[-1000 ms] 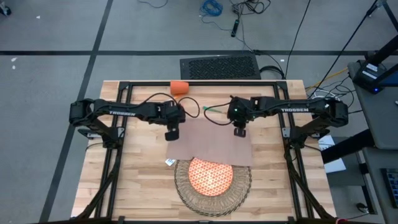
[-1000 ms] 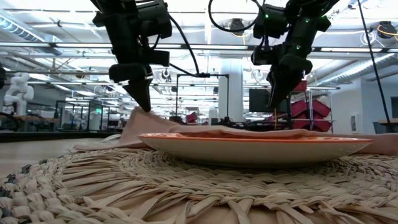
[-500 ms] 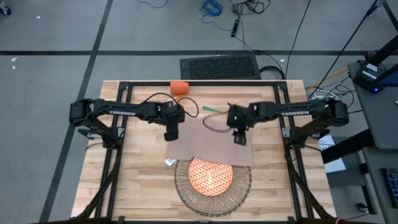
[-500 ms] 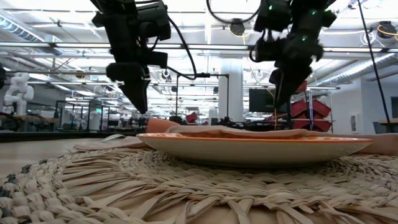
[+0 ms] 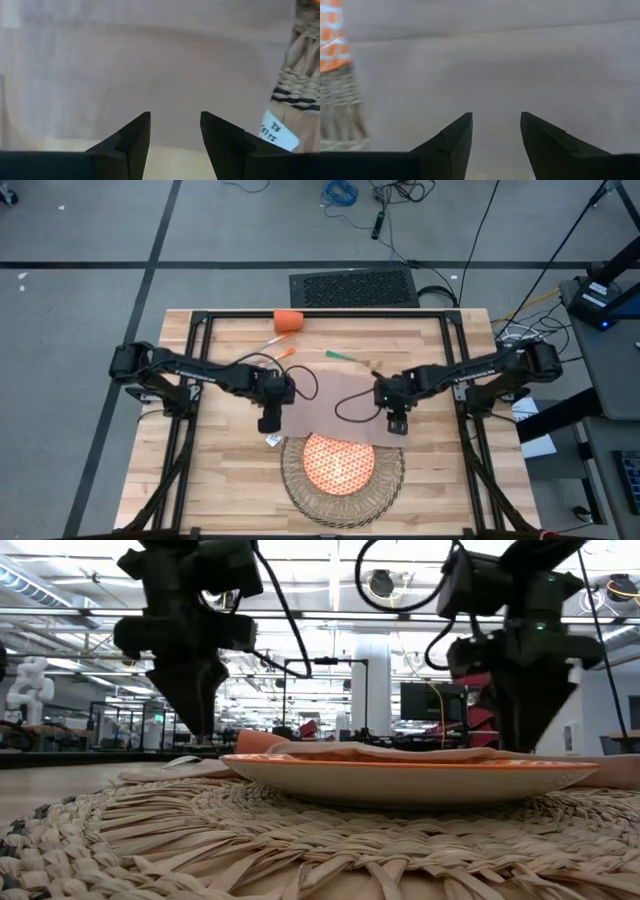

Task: Set table place
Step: Fold the napkin

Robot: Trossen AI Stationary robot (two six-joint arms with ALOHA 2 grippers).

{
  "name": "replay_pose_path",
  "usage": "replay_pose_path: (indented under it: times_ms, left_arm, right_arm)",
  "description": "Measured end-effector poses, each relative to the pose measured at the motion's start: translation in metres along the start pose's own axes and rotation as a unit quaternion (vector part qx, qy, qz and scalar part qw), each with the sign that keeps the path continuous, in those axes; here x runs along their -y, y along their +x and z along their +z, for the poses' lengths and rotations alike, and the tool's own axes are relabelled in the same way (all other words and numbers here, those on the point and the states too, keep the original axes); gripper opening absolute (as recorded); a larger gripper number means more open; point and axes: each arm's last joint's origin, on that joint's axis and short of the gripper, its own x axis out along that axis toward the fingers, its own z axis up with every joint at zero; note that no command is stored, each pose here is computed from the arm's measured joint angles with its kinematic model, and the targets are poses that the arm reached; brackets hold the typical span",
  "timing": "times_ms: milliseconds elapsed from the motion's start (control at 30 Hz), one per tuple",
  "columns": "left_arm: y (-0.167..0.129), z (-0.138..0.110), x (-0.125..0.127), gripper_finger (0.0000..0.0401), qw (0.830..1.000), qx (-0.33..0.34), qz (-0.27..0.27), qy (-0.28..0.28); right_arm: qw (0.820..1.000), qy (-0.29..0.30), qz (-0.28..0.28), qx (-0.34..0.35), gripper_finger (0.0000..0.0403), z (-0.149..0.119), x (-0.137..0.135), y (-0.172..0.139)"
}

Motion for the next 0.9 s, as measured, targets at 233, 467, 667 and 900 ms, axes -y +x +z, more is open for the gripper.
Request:
replay_pose_path:
  times_ms: [233, 467, 667, 900]
  left_arm:
    - [-0.001, 0.007, 0.021, 0.0160, 0.999, 0.044, -0.012, 0.002]
    - [-0.003, 0.010, 0.039, 0.0160, 0.997, 0.078, -0.011, 0.022]
    - [-0.005, 0.018, 0.044, 0.0160, 0.992, 0.124, -0.020, 0.025]
    - [-0.008, 0.028, 0.044, 0.0160, 0.984, 0.177, -0.021, 0.022]
  right_arm:
    - [0.998, -0.007, 0.019, 0.052, 0.0154, -0.007, -0.030, -0.014]
    - [0.994, 0.004, 0.039, 0.100, 0.0154, -0.028, -0.067, -0.033]
    - [0.995, 0.007, 0.028, 0.100, 0.0154, -0.044, -0.092, -0.029]
    - [0.996, 0.008, 0.006, 0.083, 0.0154, -0.051, -0.102, -0.017]
